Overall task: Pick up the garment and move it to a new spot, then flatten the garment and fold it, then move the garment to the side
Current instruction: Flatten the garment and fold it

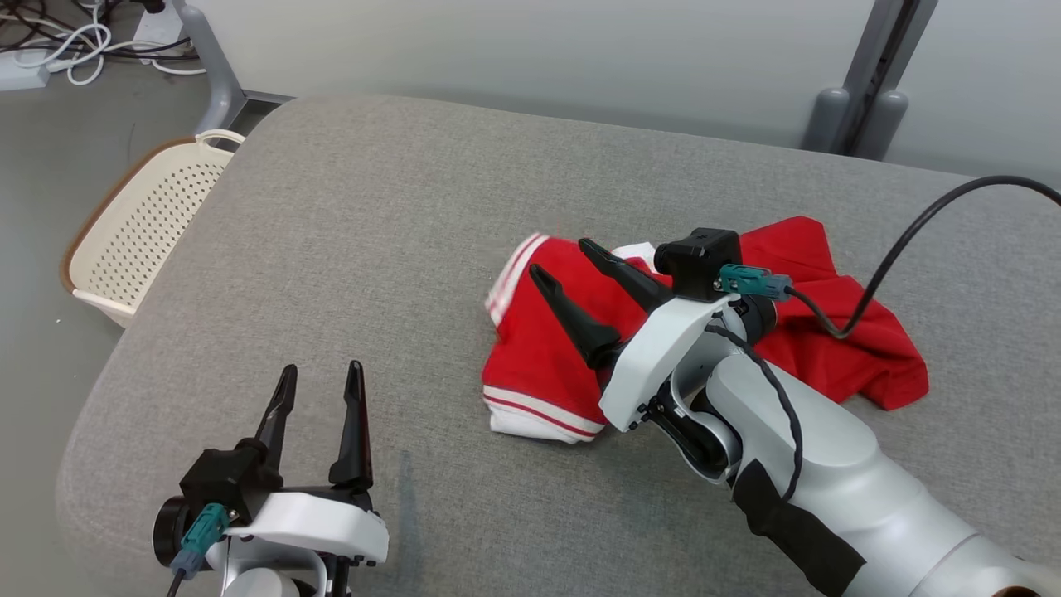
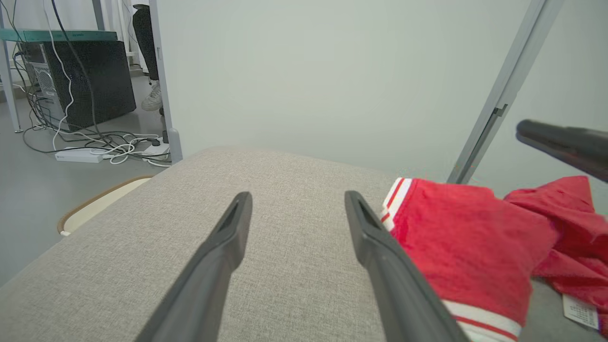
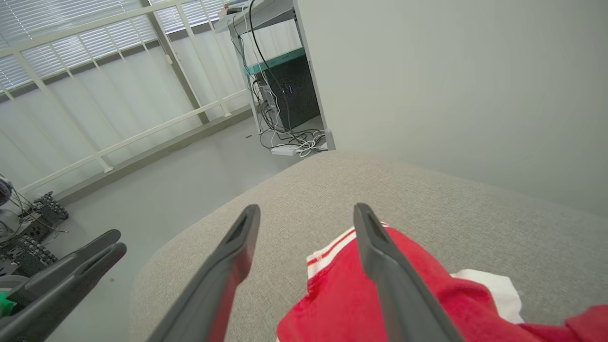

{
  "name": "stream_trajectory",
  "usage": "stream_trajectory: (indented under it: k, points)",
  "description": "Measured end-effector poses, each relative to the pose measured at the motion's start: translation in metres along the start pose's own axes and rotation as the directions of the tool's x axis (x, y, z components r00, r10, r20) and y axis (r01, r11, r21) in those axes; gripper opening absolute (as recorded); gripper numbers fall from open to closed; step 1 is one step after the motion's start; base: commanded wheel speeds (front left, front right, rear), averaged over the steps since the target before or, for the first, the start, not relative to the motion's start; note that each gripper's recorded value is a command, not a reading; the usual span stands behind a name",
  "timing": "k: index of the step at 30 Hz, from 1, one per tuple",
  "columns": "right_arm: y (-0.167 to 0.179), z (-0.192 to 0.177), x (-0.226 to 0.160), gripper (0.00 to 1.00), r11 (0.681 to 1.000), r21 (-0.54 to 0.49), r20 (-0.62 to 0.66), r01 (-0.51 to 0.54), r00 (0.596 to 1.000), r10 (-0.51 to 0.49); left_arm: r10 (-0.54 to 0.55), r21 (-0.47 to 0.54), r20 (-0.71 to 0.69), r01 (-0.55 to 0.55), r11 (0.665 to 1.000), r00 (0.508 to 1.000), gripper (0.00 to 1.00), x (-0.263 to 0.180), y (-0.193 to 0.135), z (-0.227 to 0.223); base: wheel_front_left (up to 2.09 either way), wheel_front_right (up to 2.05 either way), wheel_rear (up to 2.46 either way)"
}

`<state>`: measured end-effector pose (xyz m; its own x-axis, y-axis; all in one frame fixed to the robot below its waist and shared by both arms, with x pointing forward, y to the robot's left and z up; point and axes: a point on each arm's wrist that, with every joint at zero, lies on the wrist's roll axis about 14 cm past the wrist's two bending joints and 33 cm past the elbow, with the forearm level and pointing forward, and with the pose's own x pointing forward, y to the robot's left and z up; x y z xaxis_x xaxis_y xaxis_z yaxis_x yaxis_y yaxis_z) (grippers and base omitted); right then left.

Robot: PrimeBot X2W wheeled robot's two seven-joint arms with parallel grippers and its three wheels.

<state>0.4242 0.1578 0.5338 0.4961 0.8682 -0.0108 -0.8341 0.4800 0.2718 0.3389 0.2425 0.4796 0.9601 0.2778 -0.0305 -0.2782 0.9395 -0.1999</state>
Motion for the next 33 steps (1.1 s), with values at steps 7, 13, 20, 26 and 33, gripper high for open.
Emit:
stream_trajectory:
  k: [7, 13, 20, 26, 33]
  points:
    - [-0.043, 0.01, -0.017, 1.0, 0.991, -0.071, 0.037, 0.114, 0.993, -0.111, -0.045, -0.003, -0.012, 0.045, 0.999, 0.999, 1.0, 0.004, -0.016, -0.005, 0.0, 0.0, 0.0]
    - [-0.105, 0.019, -0.061, 1.0, 0.936, -0.257, 0.041, 0.242, 0.97, -0.24, -0.104, -0.006, -0.024, 0.104, 0.995, 0.994, 1.0, 0.01, -0.036, -0.01, 0.0, 0.0, 0.0]
    - [-0.125, -0.041, -0.106, 1.0, 0.915, -0.3, -0.094, 0.271, 0.946, -0.311, -0.131, -0.007, -0.044, 0.131, 0.991, 0.99, 1.0, 0.012, -0.046, -0.017, 0.0, 0.0, 0.0]
    - [-0.141, -0.052, -0.11, 1.0, 0.879, -0.415, -0.148, 0.234, 0.936, -0.319, -0.13, -0.003, -0.054, 0.13, 0.991, 0.99, 1.0, 0.014, -0.046, -0.02, 0.0, 0.0, 0.0]
    - [-0.155, -0.064, -0.096, 0.0, 0.85, -0.492, -0.201, 0.187, 0.926, -0.319, -0.068, 0.014, -0.06, 0.069, 0.998, 0.996, 1.0, 0.012, -0.025, -0.021, 0.0, 0.0, 0.0]
